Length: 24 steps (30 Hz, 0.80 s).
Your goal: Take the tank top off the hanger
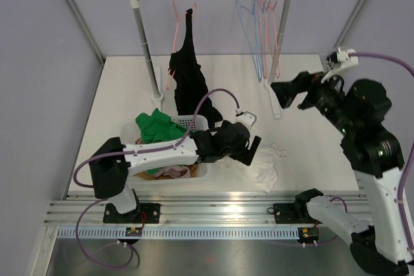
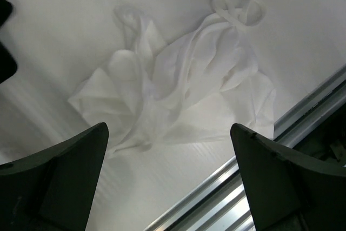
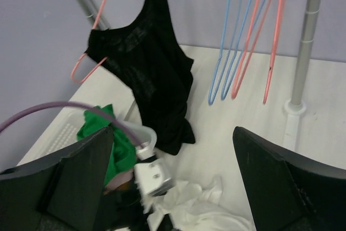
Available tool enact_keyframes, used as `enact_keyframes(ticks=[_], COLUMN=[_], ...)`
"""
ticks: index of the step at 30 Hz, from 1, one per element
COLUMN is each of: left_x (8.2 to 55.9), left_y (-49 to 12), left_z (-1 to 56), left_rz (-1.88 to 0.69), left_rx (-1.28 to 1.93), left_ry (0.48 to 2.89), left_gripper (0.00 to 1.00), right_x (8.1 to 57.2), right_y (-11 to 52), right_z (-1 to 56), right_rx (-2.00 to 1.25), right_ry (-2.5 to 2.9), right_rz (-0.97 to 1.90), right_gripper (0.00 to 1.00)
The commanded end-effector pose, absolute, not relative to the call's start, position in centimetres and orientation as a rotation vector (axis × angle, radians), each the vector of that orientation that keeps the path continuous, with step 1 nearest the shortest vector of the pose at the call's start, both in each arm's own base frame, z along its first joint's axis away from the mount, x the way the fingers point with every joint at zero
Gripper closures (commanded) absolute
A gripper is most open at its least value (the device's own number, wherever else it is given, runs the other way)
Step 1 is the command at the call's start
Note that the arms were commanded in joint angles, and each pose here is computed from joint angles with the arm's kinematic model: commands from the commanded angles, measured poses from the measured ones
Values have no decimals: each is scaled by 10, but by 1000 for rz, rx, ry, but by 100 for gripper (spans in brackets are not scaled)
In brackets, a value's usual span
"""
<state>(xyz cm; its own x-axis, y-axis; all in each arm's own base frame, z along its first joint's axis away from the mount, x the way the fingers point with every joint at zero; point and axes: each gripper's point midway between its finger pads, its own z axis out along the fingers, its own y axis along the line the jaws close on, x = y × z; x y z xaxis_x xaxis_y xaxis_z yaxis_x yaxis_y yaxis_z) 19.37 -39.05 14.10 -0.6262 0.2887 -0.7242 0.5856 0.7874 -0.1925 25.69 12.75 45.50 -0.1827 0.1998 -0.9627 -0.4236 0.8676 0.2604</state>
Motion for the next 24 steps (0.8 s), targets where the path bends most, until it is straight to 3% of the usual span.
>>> enact_keyframes(ticks=[1, 10, 12, 14, 15, 18, 24], left_x=[199, 190, 186, 186, 187, 191, 202], left_y=[-439, -473, -474, -471, -470, -463, -438], left_z=[142, 49, 37, 33, 33, 52, 155], left_rz=[-637, -586, -549, -502, -482, -454, -501], left_rx=[650, 760, 789, 815, 819, 811, 701], left_ry=[2236, 2441, 2473, 2494, 2491, 2461, 2283], left_gripper=[1, 1, 5, 18, 49, 100, 100], right_x=[226, 174, 171, 167, 165, 160, 150], right_y=[141, 134, 131, 129, 129, 125, 112], right_z=[443, 415, 415, 416, 417, 420, 430], right_rx=[-212, -273, -273, -281, -282, -289, -260], right_ry=[1612, 1606, 1603, 1595, 1588, 1573, 1535], right_rz=[717, 764, 752, 746, 745, 734, 686], right_gripper=[1, 1, 1, 0, 1, 1, 0])
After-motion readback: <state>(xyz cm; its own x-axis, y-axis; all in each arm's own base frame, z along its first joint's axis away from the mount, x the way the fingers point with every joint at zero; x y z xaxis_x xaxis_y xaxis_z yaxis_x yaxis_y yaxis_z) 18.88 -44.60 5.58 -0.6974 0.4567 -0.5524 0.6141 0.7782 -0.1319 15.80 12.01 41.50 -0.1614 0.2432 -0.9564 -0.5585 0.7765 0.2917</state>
